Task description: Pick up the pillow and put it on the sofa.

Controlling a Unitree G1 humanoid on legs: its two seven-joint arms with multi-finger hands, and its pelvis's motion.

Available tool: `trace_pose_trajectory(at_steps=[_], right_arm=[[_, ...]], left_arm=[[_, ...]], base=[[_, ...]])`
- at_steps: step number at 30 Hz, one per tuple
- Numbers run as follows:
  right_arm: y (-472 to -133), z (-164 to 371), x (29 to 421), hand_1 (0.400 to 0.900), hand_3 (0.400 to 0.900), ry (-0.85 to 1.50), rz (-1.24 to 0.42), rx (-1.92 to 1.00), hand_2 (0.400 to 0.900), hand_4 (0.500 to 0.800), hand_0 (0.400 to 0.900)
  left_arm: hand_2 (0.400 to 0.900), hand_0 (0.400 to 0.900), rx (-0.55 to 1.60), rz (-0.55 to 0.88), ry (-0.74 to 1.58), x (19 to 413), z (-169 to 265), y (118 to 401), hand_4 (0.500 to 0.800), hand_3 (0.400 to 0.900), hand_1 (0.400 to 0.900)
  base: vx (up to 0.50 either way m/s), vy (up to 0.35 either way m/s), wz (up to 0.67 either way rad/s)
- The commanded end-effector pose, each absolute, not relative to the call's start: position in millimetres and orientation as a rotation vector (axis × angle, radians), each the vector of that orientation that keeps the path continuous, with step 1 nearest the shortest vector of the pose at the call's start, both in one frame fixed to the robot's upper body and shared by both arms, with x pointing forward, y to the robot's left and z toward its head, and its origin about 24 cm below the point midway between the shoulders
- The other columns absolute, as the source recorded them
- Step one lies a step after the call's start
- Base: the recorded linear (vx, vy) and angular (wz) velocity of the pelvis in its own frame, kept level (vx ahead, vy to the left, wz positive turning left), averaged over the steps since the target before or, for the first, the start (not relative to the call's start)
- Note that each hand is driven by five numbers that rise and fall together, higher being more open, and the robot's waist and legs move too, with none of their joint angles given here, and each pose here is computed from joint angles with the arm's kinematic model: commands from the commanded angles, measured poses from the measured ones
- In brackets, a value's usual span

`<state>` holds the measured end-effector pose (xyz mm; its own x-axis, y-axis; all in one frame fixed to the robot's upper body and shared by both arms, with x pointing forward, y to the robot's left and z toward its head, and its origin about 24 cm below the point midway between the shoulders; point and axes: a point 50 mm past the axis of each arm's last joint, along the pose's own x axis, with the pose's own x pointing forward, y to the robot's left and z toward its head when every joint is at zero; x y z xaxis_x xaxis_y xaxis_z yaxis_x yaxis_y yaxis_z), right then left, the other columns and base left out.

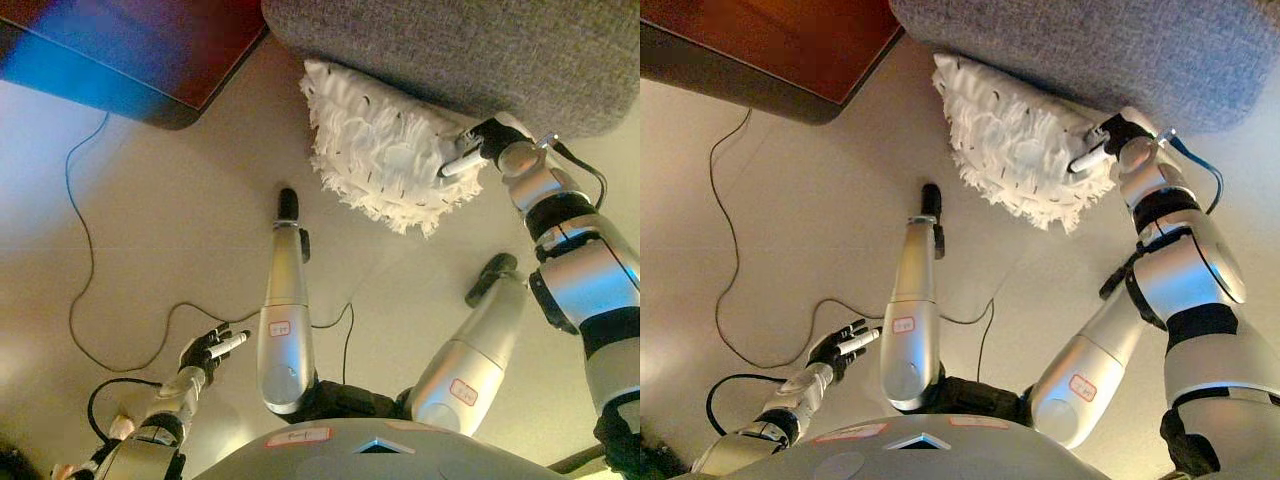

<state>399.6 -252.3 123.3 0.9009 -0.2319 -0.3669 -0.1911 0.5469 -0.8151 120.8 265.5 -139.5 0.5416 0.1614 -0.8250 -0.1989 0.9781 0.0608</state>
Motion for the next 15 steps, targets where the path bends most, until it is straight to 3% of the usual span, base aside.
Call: trace_pose_trajectory(at_steps=[1,8,9,10,11,15], right_arm=[[-220,175,418,0.900,0.900,0.258,0.025,-0.941,0.900,0.800,0.900],[-217,181,421,0.900,0.900,0.285,0.035,-0.941,0.900,0.800,0.900],[-217,182,421,0.843,0.843,0.289,0.041,-0.933,0.843,0.766,0.843],[-216,185,421,0.641,0.641,0.275,0.042,-0.934,0.641,0.645,0.641],[-216,186,421,0.400,0.400,0.266,0.033,-0.937,0.400,0.500,0.400],[-218,196,422,0.400,0.400,0.200,-0.016,-0.933,0.400,0.500,0.400]], left_arm=[[0.900,0.900,-0.022,0.304,1.055,83,-143,283,0.800,0.900,0.900],[0.900,0.900,-0.043,0.302,1.055,77,-143,280,0.800,0.900,0.900],[0.900,0.900,-0.040,0.301,1.057,75,-143,280,0.800,0.900,0.900],[0.900,0.900,-0.042,0.305,1.057,75,-144,280,0.800,0.900,0.900],[0.900,0.900,-0.045,0.307,1.055,74,-143,281,0.800,0.900,0.900],[0.900,0.900,-0.056,0.326,1.047,70,-143,283,0.800,0.900,0.900]], base=[[-0.016,0.090,0.05],[-0.001,0.049,0.03],[0.008,0.008,0.05],[0.005,0.010,0.03],[0.000,0.000,0.00],[0.002,0.003,-0.04]])
